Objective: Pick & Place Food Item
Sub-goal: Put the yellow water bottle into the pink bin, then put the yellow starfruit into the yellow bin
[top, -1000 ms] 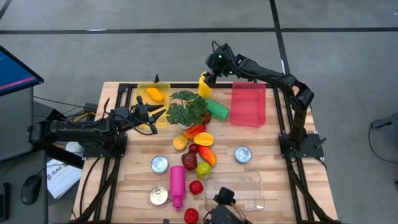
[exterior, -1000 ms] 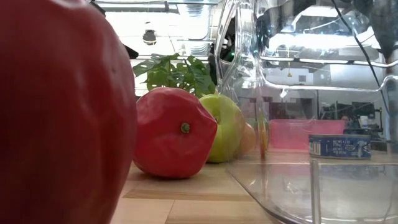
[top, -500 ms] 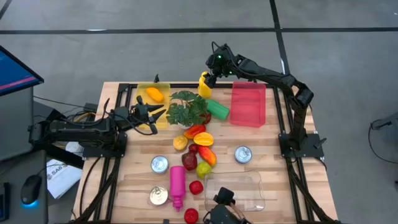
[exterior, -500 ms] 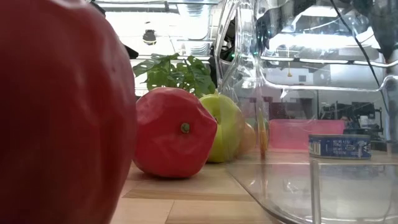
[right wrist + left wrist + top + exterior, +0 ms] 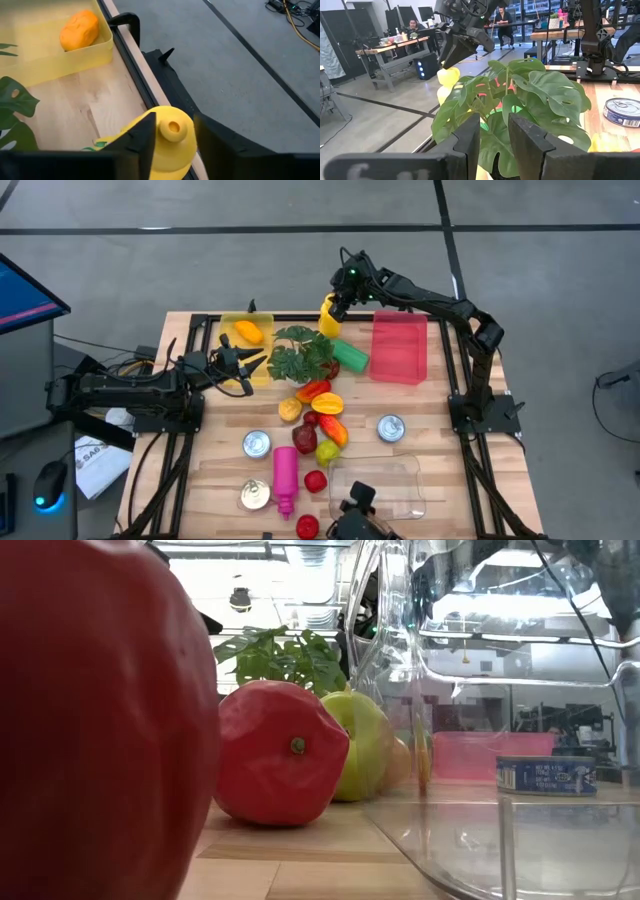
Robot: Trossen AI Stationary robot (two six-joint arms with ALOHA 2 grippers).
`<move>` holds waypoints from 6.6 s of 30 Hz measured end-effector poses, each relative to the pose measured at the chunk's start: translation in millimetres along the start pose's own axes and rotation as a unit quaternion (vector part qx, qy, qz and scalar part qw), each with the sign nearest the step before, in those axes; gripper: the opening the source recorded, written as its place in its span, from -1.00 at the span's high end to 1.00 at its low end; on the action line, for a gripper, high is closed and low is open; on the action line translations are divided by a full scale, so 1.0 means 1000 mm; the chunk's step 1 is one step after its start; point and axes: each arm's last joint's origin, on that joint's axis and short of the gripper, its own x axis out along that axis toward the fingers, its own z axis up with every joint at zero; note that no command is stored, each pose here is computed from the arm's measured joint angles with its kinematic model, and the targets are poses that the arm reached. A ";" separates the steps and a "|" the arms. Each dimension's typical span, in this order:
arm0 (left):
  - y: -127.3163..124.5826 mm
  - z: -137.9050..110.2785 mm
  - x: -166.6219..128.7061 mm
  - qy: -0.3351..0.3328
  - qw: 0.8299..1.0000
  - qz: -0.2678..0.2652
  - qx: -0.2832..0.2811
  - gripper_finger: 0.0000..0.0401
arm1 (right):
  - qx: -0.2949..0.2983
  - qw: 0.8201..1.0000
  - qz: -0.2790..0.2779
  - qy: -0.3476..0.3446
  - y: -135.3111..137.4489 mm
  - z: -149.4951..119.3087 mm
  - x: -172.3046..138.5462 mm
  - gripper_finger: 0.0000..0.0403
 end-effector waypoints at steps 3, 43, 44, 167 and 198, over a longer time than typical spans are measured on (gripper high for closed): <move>0.000 0.000 0.000 0.002 1.000 0.000 0.001 0.55 | 0.000 1.000 0.000 0.000 0.000 0.000 0.000 0.56; 0.000 -0.001 0.000 0.005 1.000 -0.001 0.002 0.55 | 0.005 0.996 -0.083 -0.034 -0.007 0.023 -0.148 0.70; 0.000 -0.001 0.000 0.005 1.000 -0.001 0.002 0.55 | 0.011 0.996 -0.082 -0.032 -0.006 0.022 -0.154 0.70; 0.000 -0.002 0.000 0.012 1.000 -0.001 -0.002 0.55 | 0.055 0.993 0.035 -0.103 0.098 -0.074 -0.214 -0.11; 0.000 -0.002 0.000 0.012 1.000 -0.002 -0.002 0.55 | -0.001 0.989 0.101 -0.109 0.133 -0.076 -0.223 -0.11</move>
